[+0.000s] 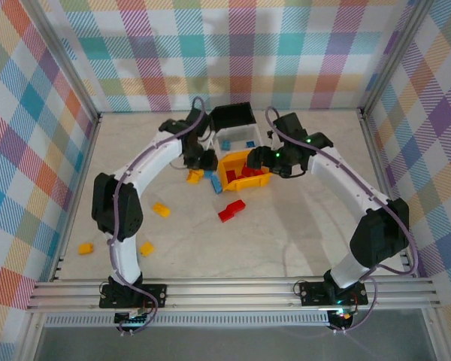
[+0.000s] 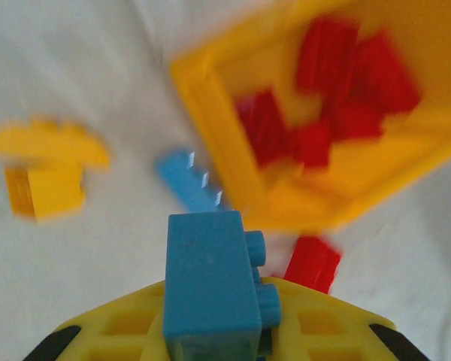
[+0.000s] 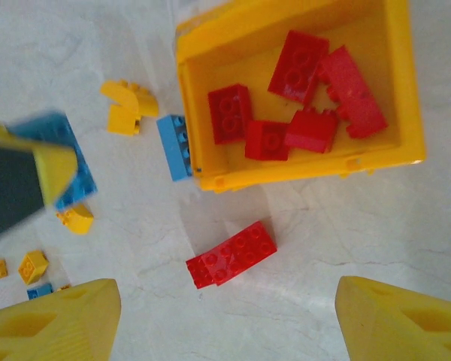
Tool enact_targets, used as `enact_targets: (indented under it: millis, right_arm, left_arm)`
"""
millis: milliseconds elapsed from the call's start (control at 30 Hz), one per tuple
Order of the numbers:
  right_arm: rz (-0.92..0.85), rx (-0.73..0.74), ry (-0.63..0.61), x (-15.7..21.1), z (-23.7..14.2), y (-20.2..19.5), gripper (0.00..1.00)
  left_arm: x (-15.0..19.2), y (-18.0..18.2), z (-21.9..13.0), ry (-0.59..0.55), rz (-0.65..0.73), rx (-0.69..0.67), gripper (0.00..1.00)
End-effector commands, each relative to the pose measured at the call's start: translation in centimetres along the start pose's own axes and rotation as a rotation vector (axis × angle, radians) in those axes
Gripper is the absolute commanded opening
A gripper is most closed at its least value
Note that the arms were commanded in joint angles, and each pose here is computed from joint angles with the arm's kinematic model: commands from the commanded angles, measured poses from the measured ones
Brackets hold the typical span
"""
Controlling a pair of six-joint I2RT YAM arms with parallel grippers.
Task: Sort the legos into containers by color
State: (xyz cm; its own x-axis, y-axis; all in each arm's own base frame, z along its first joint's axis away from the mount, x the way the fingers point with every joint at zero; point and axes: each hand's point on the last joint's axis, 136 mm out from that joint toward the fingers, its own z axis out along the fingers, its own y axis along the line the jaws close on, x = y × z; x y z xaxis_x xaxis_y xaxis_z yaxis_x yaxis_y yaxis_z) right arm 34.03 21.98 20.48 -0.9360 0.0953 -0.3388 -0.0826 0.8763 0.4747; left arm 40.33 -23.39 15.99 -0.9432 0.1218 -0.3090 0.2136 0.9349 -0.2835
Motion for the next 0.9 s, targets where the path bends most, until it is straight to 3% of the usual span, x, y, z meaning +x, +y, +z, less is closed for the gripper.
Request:
enact_targets:
  millis: [0,200,400,500,633,767,867]
  right_arm:
    - [-0.043,-0.013,-0.011,-0.3,-1.8,0.5,0.76]
    - [-0.046,-0.02,0.002,-0.4,-1.6,0.2,0.76]
    - [-0.055,-0.016,0.013,-0.2,-1.4,-0.2,0.76]
    - [-0.058,-0.015,0.017,-0.2,-1.3,-0.2,0.76]
    - [-0.057,-0.027,0.022,-0.3,-1.2,0.0,0.76]
    - [-0.045,-0.052,0.031,-0.3,-0.8,0.5,0.76]
    - [-0.035,-0.059,0.036,-0.1,-0.6,0.6,0.76]
  left_arm:
    - [-4.7,-1.0,1.1,-0.089,-0.123,0.059,0.22]
    - [-10.5,-1.9,4.8,-0.193,-0.231,0.101,0.22]
    - [-12.3,-2.6,7.8,-0.221,-0.232,0.096,0.23]
    - [-12.1,-3.1,8.8,-0.196,-0.226,0.101,0.32]
    - [-11.9,-3.6,8.3,-0.195,-0.208,0.107,0.4]
    - [-11.9,-4.1,6.2,-0.211,-0.171,0.104,0.55]
    - [-11.3,-3.8,3.8,-0.221,-0.134,0.075,0.58]
